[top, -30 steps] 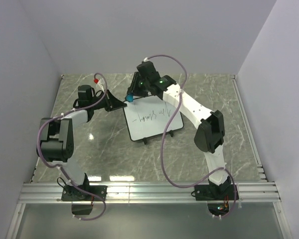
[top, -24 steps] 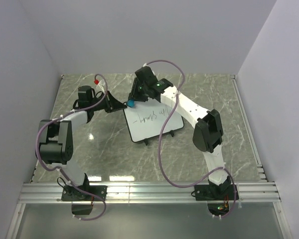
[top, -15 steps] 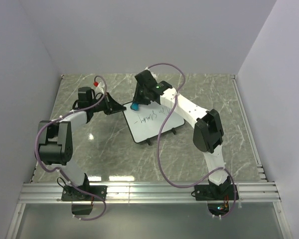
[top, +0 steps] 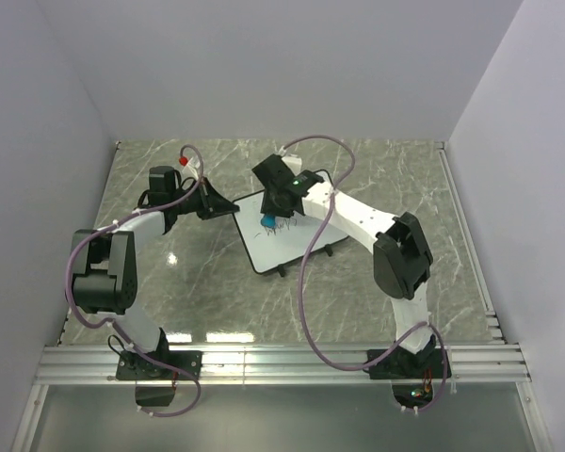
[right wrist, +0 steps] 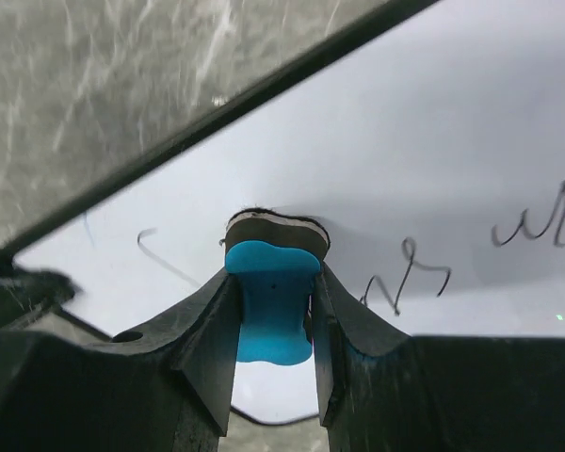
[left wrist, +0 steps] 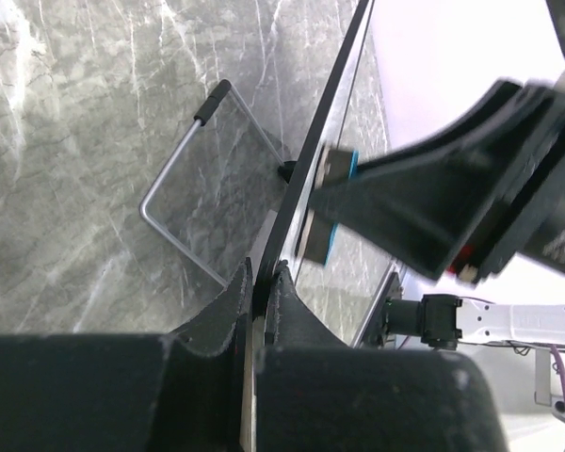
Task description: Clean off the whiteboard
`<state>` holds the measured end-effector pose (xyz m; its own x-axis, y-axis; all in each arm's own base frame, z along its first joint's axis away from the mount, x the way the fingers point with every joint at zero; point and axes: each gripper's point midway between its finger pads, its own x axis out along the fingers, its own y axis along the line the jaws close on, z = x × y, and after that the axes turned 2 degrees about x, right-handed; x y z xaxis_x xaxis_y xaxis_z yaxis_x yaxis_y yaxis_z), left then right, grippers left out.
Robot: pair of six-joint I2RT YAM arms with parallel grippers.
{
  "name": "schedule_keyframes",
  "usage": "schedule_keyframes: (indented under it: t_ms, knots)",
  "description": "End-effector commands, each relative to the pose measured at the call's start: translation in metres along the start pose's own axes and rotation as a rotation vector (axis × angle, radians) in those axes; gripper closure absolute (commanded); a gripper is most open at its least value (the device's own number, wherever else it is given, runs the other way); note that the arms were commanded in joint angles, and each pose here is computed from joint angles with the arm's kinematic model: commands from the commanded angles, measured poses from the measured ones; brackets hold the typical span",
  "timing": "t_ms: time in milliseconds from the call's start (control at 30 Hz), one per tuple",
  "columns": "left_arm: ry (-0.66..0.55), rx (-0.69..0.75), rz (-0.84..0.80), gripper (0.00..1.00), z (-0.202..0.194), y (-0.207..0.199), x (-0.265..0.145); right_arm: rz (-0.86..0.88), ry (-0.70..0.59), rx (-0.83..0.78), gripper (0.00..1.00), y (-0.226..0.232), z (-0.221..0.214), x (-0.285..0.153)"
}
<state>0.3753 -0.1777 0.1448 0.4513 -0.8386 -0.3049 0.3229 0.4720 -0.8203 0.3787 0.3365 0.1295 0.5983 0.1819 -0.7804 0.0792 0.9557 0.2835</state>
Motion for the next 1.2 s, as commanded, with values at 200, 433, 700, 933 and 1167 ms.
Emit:
schedule_keyframes:
  t_ms: [200,433,700,933,1167]
  knots:
    - [0.029,0.018,0.027,1.0,-0.006,-0.006,0.009,0.017,0.016,-0.068,1.0,0.04,-0.002,0.003]
    - [0.035,0.034,0.037,1.0,-0.008,-0.011,0.006,0.066,-0.005,0.004,1.0,0.059,0.031,0.019]
    - [0.035,0.041,0.045,1.0,-0.006,-0.01,0.006,0.06,0.105,-0.028,1.0,0.033,-0.01,0.03]
    - [0.03,0.057,0.049,1.0,0.002,-0.011,0.008,0.063,0.219,-0.032,1.0,-0.013,-0.075,0.009]
    - [0.03,0.062,0.058,1.0,0.002,-0.009,0.008,0.067,0.269,-0.028,1.0,-0.034,-0.105,-0.002]
